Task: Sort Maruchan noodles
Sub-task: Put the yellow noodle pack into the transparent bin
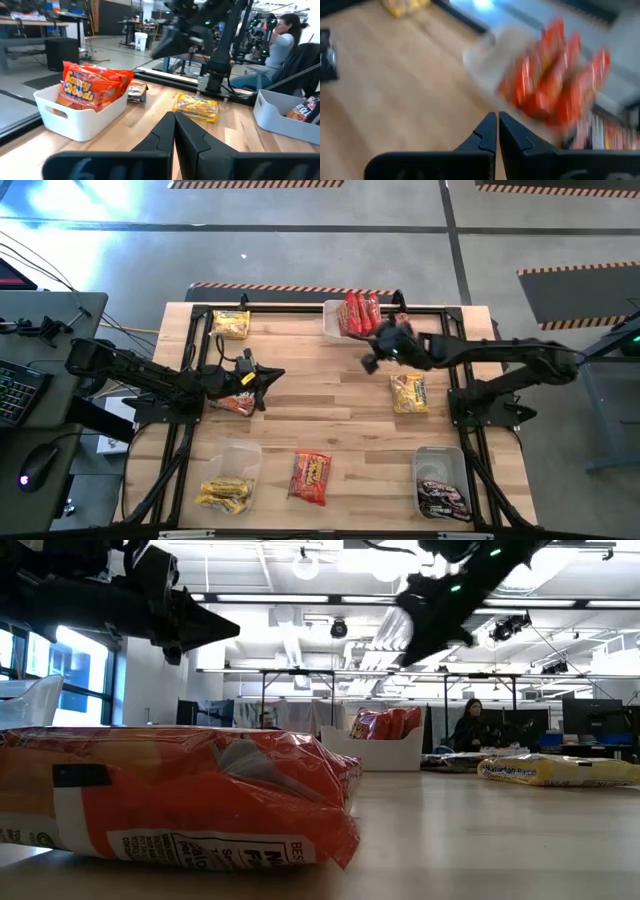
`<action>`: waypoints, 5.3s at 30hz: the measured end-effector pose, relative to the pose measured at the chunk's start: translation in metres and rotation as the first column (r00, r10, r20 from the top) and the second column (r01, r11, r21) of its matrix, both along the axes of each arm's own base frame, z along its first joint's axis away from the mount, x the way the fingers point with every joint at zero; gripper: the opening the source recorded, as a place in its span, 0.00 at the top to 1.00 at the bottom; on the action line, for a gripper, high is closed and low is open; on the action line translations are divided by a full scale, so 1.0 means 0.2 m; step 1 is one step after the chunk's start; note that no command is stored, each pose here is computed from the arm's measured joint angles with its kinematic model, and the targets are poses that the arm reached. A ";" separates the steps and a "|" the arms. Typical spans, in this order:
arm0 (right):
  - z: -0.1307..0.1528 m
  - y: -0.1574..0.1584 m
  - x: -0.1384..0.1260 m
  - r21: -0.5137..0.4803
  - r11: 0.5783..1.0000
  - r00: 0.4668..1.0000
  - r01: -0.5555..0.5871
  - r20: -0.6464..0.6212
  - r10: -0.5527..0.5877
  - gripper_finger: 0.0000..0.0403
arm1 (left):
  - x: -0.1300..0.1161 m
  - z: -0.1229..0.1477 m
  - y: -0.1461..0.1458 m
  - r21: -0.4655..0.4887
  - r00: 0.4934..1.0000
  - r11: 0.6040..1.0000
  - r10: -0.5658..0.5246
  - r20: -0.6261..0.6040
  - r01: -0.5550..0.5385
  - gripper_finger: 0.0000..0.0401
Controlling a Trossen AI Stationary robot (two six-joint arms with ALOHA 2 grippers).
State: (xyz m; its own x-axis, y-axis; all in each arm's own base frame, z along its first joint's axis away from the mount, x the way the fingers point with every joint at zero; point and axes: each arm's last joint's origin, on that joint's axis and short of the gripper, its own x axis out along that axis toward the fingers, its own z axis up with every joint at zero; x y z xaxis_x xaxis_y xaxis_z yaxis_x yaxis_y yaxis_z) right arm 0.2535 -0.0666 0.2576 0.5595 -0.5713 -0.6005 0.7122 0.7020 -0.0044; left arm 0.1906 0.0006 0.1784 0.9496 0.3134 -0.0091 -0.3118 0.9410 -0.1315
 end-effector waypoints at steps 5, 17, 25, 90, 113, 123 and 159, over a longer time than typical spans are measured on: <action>-0.05 0.11 -0.19 0.219 0.957 0.970 0.193 -0.190 -0.152 1.00 | 0.00 -0.01 0.01 -0.029 1.000 0.999 -0.017 -0.006 0.017 0.99; -0.29 0.15 -0.29 0.350 0.836 0.839 0.423 -0.501 -0.215 1.00 | 0.00 -0.01 0.01 -0.048 0.995 0.994 -0.101 -0.012 0.100 0.99; -0.47 0.18 -0.33 0.476 0.773 0.848 0.420 -0.509 -0.147 1.00 | 0.00 -0.01 0.01 -0.048 0.995 0.994 -0.101 -0.013 0.100 0.99; -0.46 0.22 -0.16 0.267 0.963 0.978 -0.029 -0.193 0.083 1.00 | 0.81 -0.25 -0.24 0.179 0.846 0.885 -0.326 -0.422 0.430 0.71; -0.69 0.23 0.03 0.403 0.912 0.988 -0.077 -0.094 0.125 1.00 | 0.92 -0.41 -0.27 0.473 0.793 0.760 -0.089 -0.603 0.445 0.65; -0.68 0.23 0.08 0.441 0.885 0.987 -0.149 0.012 0.160 1.00 | 0.90 -0.44 -0.27 0.458 0.728 0.729 -0.080 -0.681 0.509 0.65; -0.53 0.49 -0.02 0.075 0.795 0.759 -0.602 -0.255 0.599 0.39 | 0.81 -0.08 -0.22 0.333 0.768 0.827 -0.172 -0.617 0.452 1.00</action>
State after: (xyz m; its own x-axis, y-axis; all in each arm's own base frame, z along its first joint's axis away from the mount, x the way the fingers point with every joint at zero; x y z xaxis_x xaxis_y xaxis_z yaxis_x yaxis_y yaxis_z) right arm 0.2495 0.0315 0.1508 0.6200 -0.1771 -0.7643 0.1171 0.9842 -0.1330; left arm 0.3531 -0.0430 0.1626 0.8671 0.1012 -0.4877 0.1266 0.9022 0.4123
